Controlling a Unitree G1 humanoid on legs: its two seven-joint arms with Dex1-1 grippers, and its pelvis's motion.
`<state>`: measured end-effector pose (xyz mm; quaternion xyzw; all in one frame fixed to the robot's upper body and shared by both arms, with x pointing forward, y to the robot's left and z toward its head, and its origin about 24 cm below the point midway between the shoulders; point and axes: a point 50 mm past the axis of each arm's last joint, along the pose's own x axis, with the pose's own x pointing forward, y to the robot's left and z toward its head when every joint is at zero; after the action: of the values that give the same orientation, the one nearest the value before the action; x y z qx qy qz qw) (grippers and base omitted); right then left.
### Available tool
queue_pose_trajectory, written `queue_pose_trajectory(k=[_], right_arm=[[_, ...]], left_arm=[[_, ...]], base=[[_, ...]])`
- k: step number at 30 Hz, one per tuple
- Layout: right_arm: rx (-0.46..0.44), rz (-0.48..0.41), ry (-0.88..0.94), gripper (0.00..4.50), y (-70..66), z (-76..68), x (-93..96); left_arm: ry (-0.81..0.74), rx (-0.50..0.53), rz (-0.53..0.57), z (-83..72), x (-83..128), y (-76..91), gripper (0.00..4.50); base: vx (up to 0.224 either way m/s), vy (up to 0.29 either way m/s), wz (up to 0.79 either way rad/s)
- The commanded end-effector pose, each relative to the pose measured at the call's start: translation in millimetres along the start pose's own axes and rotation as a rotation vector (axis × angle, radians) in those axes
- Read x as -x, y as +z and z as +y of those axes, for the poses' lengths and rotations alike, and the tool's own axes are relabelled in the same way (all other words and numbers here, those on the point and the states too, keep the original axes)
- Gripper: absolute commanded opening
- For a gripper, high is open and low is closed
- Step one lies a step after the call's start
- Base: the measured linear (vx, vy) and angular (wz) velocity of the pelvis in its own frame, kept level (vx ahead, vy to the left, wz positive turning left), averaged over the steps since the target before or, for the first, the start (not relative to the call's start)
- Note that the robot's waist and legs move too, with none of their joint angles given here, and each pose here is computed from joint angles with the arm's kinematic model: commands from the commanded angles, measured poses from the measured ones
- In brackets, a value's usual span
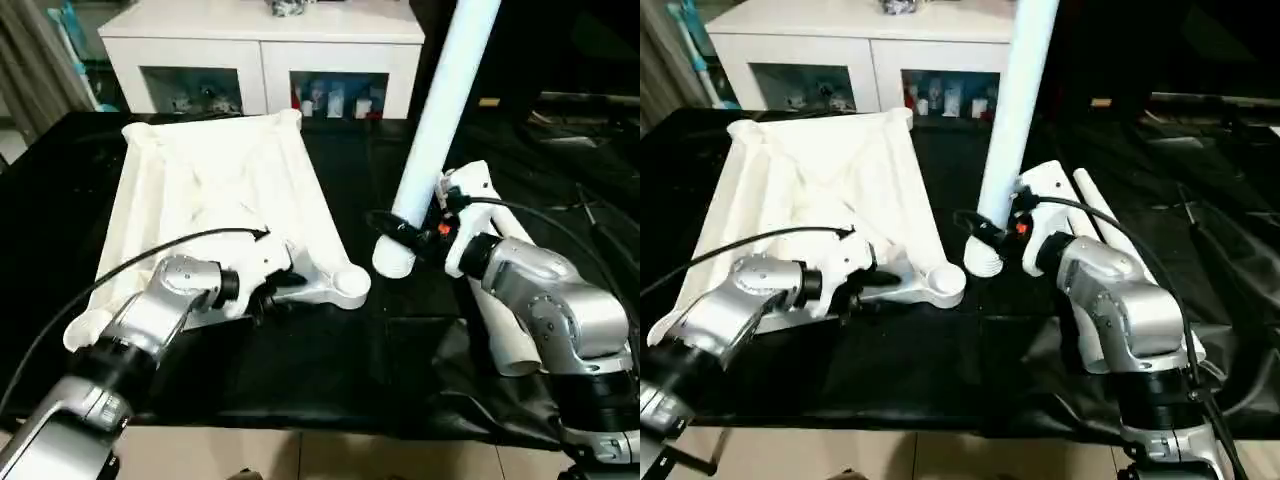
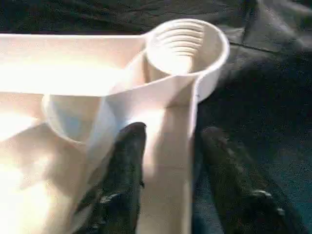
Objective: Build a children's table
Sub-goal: Insert table leg to table base
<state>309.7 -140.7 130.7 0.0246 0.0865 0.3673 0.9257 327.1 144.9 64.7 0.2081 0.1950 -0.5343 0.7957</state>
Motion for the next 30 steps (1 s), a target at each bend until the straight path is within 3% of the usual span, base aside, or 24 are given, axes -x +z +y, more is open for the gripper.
queue_pose_trajectory(k=[1, 11, 12, 16, 18, 25, 30], right_arm=[[0.029, 0.002, 0.014, 1.85, 3.4, 2.7, 1.1], [0.043, 0.020, 0.019, 1.85, 3.1, 1.5, 1.2], [0.044, 0.019, 0.019, 1.85, 3.7, 1.5, 1.1], [0.046, 0.016, 0.019, 1.85, 5.2, 1.3, 0.8], [0.045, 0.015, 0.021, 1.85, 5.7, 1.5, 0.8], [0.005, 0.013, 0.038, 1.85, -0.2, 2.8, -4.1], [-0.031, 0.006, 0.098, 1.85, -9.2, 5.0, -17.5]], left_arm=[[0.008, -0.014, 0.012, 3.2, 1, 0.2, 1.76], [-0.113, 0.011, 0.055, -2.9, 2, -9.9, 1.10], [-0.112, 0.011, 0.059, -2.6, 2, -10.3, 0.77], [-0.099, 0.012, 0.063, -0.4, 0, -11.0, 0.67], [-0.091, 0.016, 0.070, 0.9, 0, -11.9, 0.26], [-0.123, 0.044, 0.072, -4.0, 1, -16.1, 0.09], [-0.172, 0.029, 0.089, -16.2, -4, -17.9, 0.00]], base=[[0.000, 0.000, 0.00], [0.000, 0.000, 0.00], [0.000, 0.000, 0.00], [0.000, 0.000, 0.00], [0.000, 0.000, 0.00], [0.000, 0.000, 0.00], [0.000, 0.000, 0.00]])
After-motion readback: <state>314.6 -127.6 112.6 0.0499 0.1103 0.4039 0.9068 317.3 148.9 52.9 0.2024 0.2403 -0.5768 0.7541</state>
